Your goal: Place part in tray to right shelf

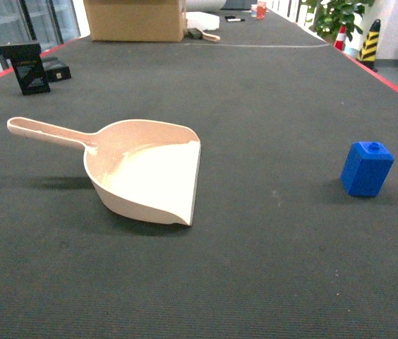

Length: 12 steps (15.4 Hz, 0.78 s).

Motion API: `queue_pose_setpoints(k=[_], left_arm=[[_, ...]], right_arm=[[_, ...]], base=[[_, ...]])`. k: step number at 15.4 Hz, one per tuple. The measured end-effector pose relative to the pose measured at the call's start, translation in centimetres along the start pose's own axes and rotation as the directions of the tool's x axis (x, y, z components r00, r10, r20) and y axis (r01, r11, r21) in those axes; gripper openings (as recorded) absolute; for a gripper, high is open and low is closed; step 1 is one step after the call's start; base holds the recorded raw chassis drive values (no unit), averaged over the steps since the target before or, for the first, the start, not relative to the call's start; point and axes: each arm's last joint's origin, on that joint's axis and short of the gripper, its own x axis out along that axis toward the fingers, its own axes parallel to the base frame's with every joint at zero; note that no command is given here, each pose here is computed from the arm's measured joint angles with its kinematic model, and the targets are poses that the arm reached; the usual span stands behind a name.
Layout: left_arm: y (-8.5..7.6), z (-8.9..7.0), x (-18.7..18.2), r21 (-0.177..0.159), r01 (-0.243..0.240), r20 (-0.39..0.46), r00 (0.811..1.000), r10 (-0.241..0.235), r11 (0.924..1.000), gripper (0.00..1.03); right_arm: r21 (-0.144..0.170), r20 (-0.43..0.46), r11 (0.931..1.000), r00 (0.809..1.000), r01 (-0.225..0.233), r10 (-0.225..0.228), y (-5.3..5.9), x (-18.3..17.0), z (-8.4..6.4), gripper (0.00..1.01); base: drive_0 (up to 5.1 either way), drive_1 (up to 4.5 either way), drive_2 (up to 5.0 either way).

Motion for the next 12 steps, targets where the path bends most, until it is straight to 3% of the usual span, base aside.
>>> queue_pose_setpoints(k=[4,5,6,7,8,9,10,11,12], left_arm=[[0.0,-0.1,0.0,0.011,-0.012,-0.019,1.0,0.012,0.9999,0.98],[-0.3,-0.4,0.3,0.08,-0.061,-0.09,0.994,0.068,0.9949,0.98],[-0.5,-0.2,0.8,0.116,-0.072,-0.118,0.989,0.086,0.9906,0.98],[-0.4,-0.1,1.6,0.122,-0.069,-0.132,0.988,0.085,0.9902,0.98],[0.1,0.1,2.7,0.098,-0.07,-0.151,0.985,0.085,0.9927,0.98],[0.5,0.6,4.2,0.05,-0.077,-0.16,0.984,0.084,0.9958,0.98],[0.9,1.2,6.1,-0.026,-0.075,-0.169,0.983,0.069,0.9969,0.98],[1.3,1.3,7.9,-0.097,-0.091,-0.189,0.979,0.071,0.9912,0.98],[1.5,0.9,9.7,-0.173,-0.112,-0.225,0.972,0.071,0.9786,0.98]], right_arm=[[0.0,0.0,1.0,1.0,0.0,0.0,0.0,0.0,0.0,0.98],[0.0,0.0,1.0,1.0,0.001,-0.001,0.0,0.0,0.0,0.98],[0.0,0.0,1.0,1.0,0.0,0.0,0.0,0.0,0.0,0.98],[0.0,0.001,1.0,1.0,0.0,0.0,0.0,0.0,0.0,0.98],[0.0,0.0,1.0,1.0,0.0,0.0,0.0,0.0,0.0,0.98],[0.0,0.0,1.0,1.0,0.0,0.0,0.0,0.0,0.0,0.98],[0.0,0.0,1.0,1.0,0.0,0.0,0.0,0.0,0.0,0.98],[0.0,0.0,1.0,1.0,0.0,0.0,0.0,0.0,0.0,0.98],[0.0,0.0,1.0,1.0,0.0,0.0,0.0,0.0,0.0,0.98]], base=[[0.0,0.0,0.0],[0.0,0.0,0.0],[0.0,0.0,0.0],[0.0,0.0,0.0],[0.0,0.0,0.0],[0.0,0.0,0.0],[0.0,0.0,0.0],[0.0,0.0,0.0],[0.0,0.0,0.0]])
